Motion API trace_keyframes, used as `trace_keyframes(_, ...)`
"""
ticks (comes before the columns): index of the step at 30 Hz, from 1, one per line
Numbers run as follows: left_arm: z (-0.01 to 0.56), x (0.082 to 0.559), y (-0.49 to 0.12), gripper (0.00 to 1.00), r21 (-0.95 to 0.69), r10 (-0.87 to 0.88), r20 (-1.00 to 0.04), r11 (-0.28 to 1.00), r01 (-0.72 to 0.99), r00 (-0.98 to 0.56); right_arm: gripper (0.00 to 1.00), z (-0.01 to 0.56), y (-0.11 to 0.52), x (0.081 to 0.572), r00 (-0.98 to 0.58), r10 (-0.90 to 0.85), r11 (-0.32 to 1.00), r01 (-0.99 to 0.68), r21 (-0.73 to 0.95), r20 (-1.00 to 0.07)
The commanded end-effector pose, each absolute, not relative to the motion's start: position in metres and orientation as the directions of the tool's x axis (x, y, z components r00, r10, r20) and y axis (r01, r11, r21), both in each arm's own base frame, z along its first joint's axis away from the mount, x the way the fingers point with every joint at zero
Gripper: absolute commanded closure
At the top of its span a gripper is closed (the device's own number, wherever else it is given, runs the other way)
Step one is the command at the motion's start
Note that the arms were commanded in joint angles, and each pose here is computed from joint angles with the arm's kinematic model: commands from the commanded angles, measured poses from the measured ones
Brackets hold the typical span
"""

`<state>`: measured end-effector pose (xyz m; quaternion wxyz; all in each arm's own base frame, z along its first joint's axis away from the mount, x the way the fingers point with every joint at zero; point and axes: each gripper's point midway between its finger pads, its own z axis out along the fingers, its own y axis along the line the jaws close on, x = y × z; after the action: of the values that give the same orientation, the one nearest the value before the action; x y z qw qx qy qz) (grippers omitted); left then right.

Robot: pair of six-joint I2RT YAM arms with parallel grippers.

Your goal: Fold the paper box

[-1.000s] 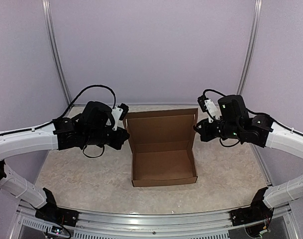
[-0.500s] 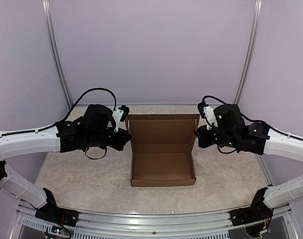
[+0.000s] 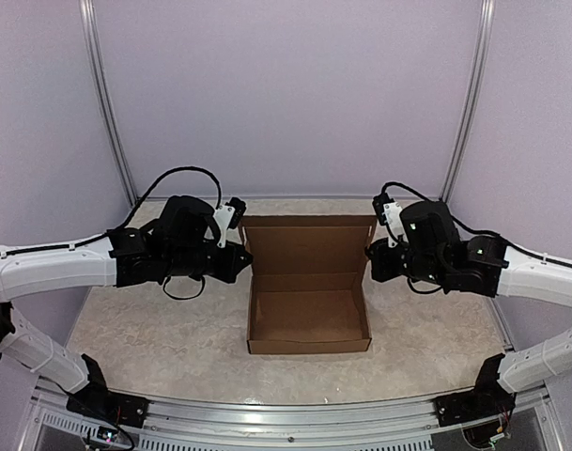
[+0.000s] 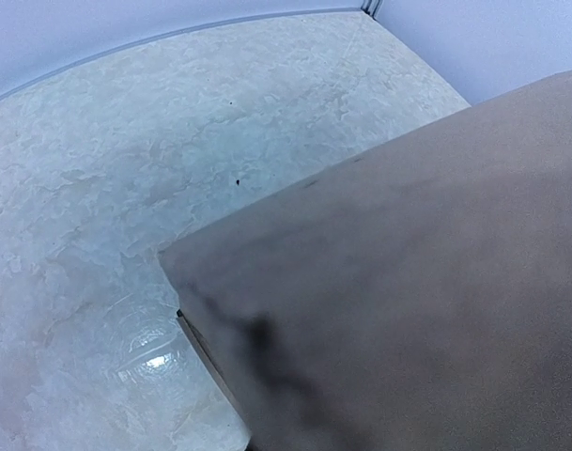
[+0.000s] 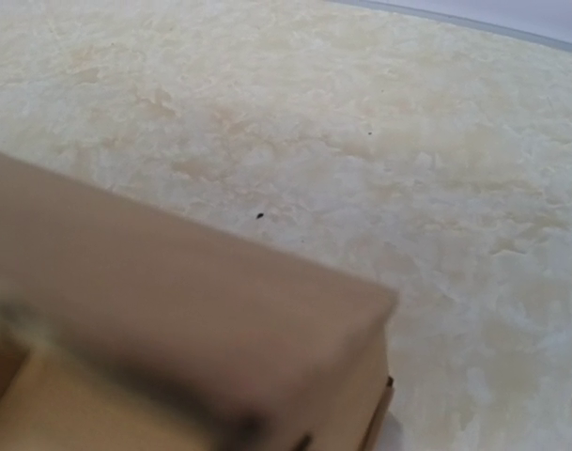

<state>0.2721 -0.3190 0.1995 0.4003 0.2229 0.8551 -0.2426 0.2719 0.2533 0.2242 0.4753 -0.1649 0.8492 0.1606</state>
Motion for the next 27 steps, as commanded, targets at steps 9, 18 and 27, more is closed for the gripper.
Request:
trace_keyframes(9,0.165,0.248,-0.336,1.0,-0.25,0.289,-0.74,0.721,0.647,-0.608,1.0,0.213,0.277,0.248,-0.473,-0.148,0.84,-0.523,0.142,-0.868)
trace_keyframes(18,0.131,0.219,-0.326,1.0,-0.183,0.35,-0.716,0.741,0.646,-0.604,1.0,0.187,0.251,0.232,-0.459,-0.137,0.88,-0.464,0.105,-0.878)
trace_keyframes(27,0.103,0.206,-0.32,1.0,-0.162,0.324,-0.705,0.792,0.588,-0.631,1.0,0.165,0.234,0.221,-0.448,-0.086,0.908,-0.402,0.115,-0.89)
